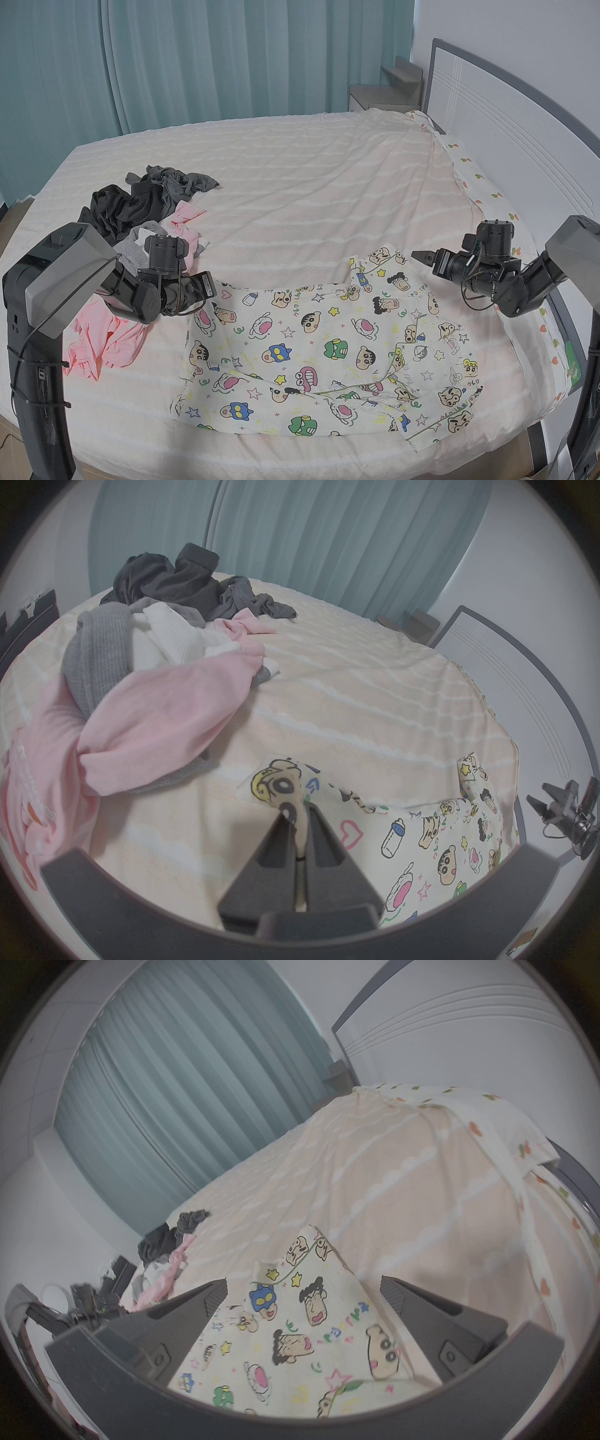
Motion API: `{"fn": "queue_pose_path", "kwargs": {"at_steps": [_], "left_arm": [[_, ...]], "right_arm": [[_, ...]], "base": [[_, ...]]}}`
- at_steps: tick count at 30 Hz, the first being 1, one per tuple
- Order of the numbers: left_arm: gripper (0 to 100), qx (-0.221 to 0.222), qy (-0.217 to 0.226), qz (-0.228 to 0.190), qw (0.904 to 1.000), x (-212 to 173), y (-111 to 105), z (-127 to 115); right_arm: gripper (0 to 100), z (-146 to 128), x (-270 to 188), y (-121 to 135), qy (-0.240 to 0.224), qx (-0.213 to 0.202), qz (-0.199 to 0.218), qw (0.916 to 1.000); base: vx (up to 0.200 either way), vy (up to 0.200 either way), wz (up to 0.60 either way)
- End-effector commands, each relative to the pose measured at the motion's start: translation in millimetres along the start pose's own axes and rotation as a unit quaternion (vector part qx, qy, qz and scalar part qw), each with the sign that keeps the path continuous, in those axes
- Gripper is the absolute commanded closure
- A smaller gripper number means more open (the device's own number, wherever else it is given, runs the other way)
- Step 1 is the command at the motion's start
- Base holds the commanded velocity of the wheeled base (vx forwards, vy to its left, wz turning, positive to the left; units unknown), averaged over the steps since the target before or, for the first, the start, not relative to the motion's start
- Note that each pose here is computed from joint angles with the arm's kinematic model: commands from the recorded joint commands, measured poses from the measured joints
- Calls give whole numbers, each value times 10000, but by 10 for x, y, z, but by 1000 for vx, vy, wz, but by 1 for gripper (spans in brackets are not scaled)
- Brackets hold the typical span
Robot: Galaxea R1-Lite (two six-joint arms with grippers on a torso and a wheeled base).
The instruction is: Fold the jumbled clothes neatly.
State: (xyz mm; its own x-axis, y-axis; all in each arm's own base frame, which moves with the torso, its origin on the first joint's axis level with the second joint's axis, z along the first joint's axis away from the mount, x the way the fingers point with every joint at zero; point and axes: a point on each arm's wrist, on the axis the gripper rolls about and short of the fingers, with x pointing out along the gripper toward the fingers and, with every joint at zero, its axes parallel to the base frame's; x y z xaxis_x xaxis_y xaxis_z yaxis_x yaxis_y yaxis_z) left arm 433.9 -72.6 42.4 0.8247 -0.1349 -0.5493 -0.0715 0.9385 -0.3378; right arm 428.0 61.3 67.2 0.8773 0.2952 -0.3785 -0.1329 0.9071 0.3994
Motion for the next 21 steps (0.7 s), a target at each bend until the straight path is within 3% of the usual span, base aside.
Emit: {"fn": "queue_pose_path", "kwargs": {"at_steps": [1, 11, 21], "left_arm": [[100, 1, -102, 20, 9999, -105, -51, 46], [100, 3, -41, 34, 10000, -111, -48, 9], [100, 3, -31, 30, 10000, -107, -47, 4]], "right_arm": [[0, -272, 493, -240, 619, -313, -102, 9975], [0, -313, 703, -290, 645, -549, -88, 9964], [0, -308, 664, -111, 653, -719, 75, 9952]], "base": [[0, 0, 0], [0, 0, 0], [0, 0, 0]]}}
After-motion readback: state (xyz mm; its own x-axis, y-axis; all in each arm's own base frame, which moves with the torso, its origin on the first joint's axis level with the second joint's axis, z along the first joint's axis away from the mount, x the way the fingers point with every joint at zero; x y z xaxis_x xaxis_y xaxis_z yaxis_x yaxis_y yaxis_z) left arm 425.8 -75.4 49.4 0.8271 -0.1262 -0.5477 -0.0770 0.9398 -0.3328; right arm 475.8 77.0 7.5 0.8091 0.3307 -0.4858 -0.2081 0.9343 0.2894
